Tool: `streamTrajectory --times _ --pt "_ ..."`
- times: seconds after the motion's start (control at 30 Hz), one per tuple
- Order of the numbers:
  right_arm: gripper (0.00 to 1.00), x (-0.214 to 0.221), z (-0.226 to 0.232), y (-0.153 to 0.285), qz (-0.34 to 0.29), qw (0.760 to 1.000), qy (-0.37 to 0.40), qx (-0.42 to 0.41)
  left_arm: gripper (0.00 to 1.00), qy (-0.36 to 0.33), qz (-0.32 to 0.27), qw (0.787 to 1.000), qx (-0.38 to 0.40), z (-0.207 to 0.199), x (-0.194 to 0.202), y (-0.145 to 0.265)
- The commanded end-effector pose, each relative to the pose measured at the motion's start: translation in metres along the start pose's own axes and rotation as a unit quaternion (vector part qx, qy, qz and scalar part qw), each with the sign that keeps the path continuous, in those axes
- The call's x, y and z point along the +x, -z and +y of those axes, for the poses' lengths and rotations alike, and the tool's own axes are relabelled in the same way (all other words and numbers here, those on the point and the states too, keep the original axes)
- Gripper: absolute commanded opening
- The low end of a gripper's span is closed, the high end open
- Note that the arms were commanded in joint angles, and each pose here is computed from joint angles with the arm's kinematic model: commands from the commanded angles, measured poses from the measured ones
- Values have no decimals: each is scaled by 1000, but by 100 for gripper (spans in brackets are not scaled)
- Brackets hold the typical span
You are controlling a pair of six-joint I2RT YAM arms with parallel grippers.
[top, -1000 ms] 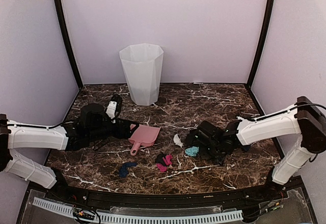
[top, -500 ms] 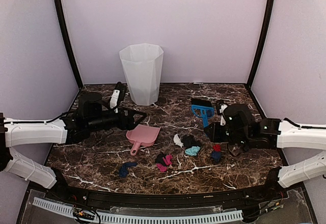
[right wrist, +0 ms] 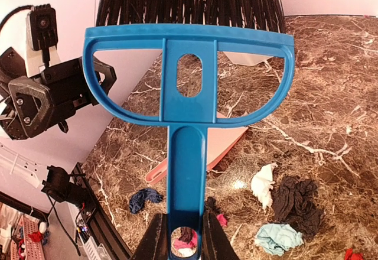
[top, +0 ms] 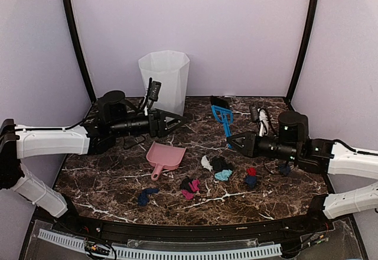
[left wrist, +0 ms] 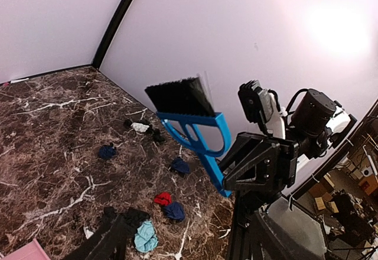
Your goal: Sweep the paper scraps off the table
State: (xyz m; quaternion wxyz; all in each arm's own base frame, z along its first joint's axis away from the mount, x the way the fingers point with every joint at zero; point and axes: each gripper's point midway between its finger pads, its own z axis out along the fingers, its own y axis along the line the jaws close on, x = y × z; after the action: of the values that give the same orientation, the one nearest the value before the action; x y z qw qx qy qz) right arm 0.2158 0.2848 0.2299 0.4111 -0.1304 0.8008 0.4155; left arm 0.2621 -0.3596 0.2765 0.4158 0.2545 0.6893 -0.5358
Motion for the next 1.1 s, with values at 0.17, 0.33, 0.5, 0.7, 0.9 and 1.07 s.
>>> streamTrajectory --times 0.17,0.33,0.5,0.7,0.9,1.07 --pt "10 -11 12 -23 8 998 61 1 74 0 -11 998 62 -24 -19 -24" --pt "10 -6 11 -34 19 993 107 39 70 39 -20 999 13 -1 -25 -41" --pt "10 -3 7 -44 29 985 150 82 60 61 -17 998 15 6 -26 -58" --pt "9 -4 6 -48 30 978 180 104 34 71 -26 997 -2 14 -31 -62" --pt "15 -12 11 -46 11 976 192 104 0 82 -32 995 -39 30 -31 -66" --pt "90 -36 8 -36 -38 980 149 125 0 74 -49 996 -10 17 -43 -67"
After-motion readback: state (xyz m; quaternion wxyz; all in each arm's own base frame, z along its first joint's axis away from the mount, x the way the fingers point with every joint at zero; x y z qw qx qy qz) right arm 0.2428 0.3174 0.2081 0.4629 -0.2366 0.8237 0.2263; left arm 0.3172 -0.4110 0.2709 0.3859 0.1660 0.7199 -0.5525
